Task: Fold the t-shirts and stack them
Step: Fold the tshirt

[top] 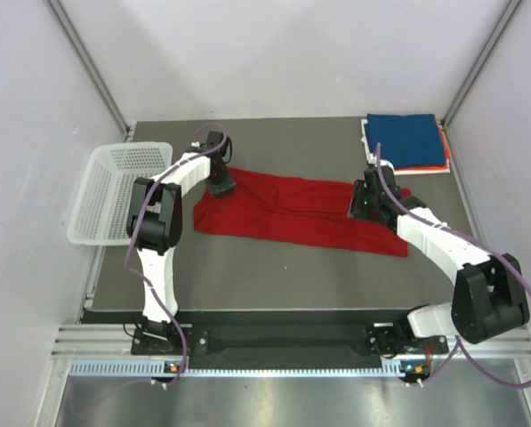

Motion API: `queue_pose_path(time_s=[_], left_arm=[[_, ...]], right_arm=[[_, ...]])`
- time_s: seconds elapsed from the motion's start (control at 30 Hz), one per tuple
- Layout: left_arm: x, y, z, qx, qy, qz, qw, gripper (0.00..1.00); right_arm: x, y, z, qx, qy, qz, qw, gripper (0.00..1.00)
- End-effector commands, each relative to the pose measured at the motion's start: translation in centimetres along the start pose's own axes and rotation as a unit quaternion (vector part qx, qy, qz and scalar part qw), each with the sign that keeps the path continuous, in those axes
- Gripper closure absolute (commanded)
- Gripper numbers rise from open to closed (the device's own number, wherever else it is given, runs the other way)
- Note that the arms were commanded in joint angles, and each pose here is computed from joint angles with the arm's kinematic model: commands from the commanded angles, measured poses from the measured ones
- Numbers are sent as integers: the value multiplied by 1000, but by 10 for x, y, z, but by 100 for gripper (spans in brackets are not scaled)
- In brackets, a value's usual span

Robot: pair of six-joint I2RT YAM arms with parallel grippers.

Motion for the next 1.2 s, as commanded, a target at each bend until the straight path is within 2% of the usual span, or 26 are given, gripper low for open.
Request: queue_pose_path(time_s=[0.0,0.1,0.2,0.3,0.33,0.4,0.53,0.6,0.7,0.8,1.03,1.17], left_arm=[[41,9,11,20,-19,41,999,63],[45,1,29,21,-40,30,999,62],[55,-12,47,15,-38,-19,999,62],[61,-30,66,21,-44,-57,997,62],[57,-41,78,22,-64,-76,995,62],[59,-48,84,26,-64,-103,992,61],[27,-57,111,19,-79,-160,984,60],[-5,-58,120,22,-107,-172,979,58],[-32,-51,115,12,-118,-173,978,57],[-35,-43,100,3,-102,-187,977,56],[12,-23,56,-2,-22,-168,985,56],[34,-14,52,7,-16,-125,992,56]], right_arm=[[-11,-1,12,15,-39,-13,999,60],[-8,1,16,20,-37,-8,999,59],[1,4,18,15,-27,-9,999,59],[12,-1,42,-9,-32,-69,997,56],[15,-3,44,-15,-16,-78,997,56],[24,2,60,-26,-11,-78,997,56],[40,8,68,-54,8,-55,997,55],[56,9,65,-71,28,-40,996,52],[82,3,56,-64,80,-31,994,52],[98,0,43,-67,115,-37,990,53],[101,-12,18,-61,130,-65,987,53],[88,-17,2,-38,136,-76,987,54]])
Point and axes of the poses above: each gripper's point midway between its finger pads, its own x axis out along the fingers, its own y axis along the line the jaws close on, z = x × y, the point moved 10 cm from there along -x, back along the fingers, and after that the axes turned 7 degrees about -x, right-handed, at the moved point
